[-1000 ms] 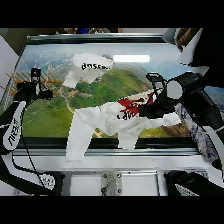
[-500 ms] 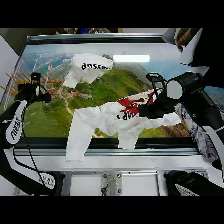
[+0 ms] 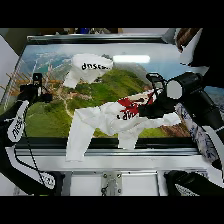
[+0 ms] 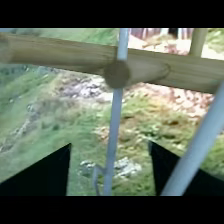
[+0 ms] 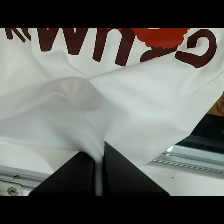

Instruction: Fold the clothes and pants, and hang the long-sleeved shirts on hangers.

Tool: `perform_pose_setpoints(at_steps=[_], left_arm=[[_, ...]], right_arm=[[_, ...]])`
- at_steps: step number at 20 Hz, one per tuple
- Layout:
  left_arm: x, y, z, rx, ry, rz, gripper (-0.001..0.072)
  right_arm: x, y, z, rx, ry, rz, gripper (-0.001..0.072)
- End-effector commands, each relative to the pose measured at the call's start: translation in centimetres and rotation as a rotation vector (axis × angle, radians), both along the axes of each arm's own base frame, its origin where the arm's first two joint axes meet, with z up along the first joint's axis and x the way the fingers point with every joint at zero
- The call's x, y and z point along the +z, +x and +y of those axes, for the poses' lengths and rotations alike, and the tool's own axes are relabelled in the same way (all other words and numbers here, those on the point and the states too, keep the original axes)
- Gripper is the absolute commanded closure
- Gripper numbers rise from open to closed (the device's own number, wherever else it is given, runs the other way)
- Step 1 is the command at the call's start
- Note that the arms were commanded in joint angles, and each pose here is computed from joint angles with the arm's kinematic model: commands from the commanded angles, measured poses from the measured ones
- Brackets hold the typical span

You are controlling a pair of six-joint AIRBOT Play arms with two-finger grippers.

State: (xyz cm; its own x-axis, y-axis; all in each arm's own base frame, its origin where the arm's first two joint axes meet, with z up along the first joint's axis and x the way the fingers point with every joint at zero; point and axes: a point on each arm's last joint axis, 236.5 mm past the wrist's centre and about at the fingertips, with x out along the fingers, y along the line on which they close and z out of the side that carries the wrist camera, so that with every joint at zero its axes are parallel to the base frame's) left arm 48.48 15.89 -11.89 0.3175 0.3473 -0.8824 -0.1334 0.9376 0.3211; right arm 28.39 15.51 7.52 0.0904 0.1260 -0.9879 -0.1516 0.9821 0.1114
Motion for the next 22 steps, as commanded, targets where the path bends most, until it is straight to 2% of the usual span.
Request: perform_pose_setpoints(at_steps=[1, 2, 3, 15, 22], left_arm=[[0.3, 0.2, -0.1, 0.000, 0.001, -0.002, 0.0479], [0.6, 0.5, 0.0, 0.001, 0.003, -0.010, 0.0560], [1.0, 0.7, 0.1, 0.003, 0.005, -0.014, 0.0680], [5.5, 1.2, 0.8, 0.025, 0.032, -0.040, 0.0688], [13.7, 2.8, -3.2, -0.093, 0.070, -0.182, 0.0688]], right_arm=[[0.0, 0.0, 0.0, 0.000, 0.000, 0.001, 0.0682], [0.0, 0.0, 0.0, 0.000, 0.000, 0.001, 0.0682], [0.0, 0.0, 0.0, 0.000, 0.000, 0.001, 0.0682], [0.0, 0.0, 0.0, 0.000, 0.000, 0.001, 0.0682], [0.0, 0.0, 0.0, 0.000, 0.000, 0.001, 0.0682]])
